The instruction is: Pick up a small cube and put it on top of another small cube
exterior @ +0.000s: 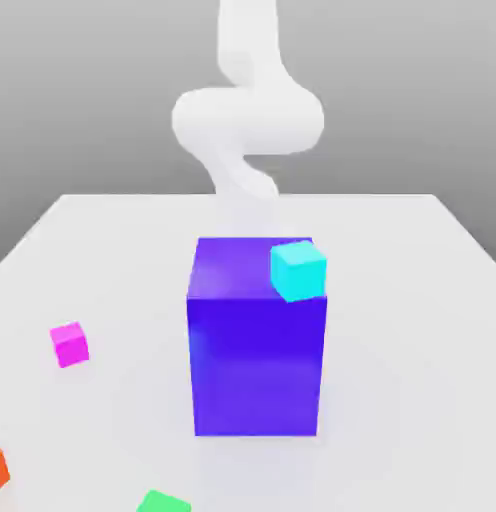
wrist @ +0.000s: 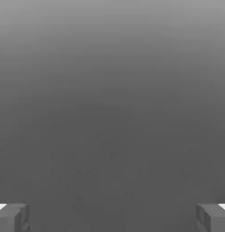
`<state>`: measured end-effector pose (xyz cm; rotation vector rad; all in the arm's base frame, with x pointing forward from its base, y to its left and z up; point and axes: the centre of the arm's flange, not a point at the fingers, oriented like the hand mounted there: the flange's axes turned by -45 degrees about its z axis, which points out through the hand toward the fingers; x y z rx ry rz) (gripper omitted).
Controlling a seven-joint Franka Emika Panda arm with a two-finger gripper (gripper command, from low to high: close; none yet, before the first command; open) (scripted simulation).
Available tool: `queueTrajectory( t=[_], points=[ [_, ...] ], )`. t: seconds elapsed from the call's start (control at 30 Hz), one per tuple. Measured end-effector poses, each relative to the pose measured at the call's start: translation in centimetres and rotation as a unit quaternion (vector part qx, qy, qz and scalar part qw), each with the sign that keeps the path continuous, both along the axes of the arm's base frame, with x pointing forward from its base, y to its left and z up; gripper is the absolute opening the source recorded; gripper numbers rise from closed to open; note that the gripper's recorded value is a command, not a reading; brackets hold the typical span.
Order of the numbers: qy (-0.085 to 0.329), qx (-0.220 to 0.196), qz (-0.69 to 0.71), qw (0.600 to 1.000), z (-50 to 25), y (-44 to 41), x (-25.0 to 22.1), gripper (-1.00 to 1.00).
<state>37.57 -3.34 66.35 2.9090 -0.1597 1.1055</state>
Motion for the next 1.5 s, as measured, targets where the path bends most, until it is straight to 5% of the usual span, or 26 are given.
queueTrajectory(
  t=[0.33, 0.8, 1.03, 1.07, 1.5],
  points=[
    [0.143, 0.043, -0.186, 0.971, -20.7, -15.6, 2.0, 0.0],
    [0.293, 0.183, -0.419, 0.84, -46.3, -26.6, -16.6, 0.0],
    [0.303, 0.185, -0.416, 0.837, -52.9, -25.9, -16.8, 0.0],
    [0.303, 0.185, -0.416, 0.837, -53.5, -25.9, -16.9, -1.0],
    [0.302, 0.186, -0.415, 0.838, -48.7, -25.9, -16.8, -1.0]
  ],
)
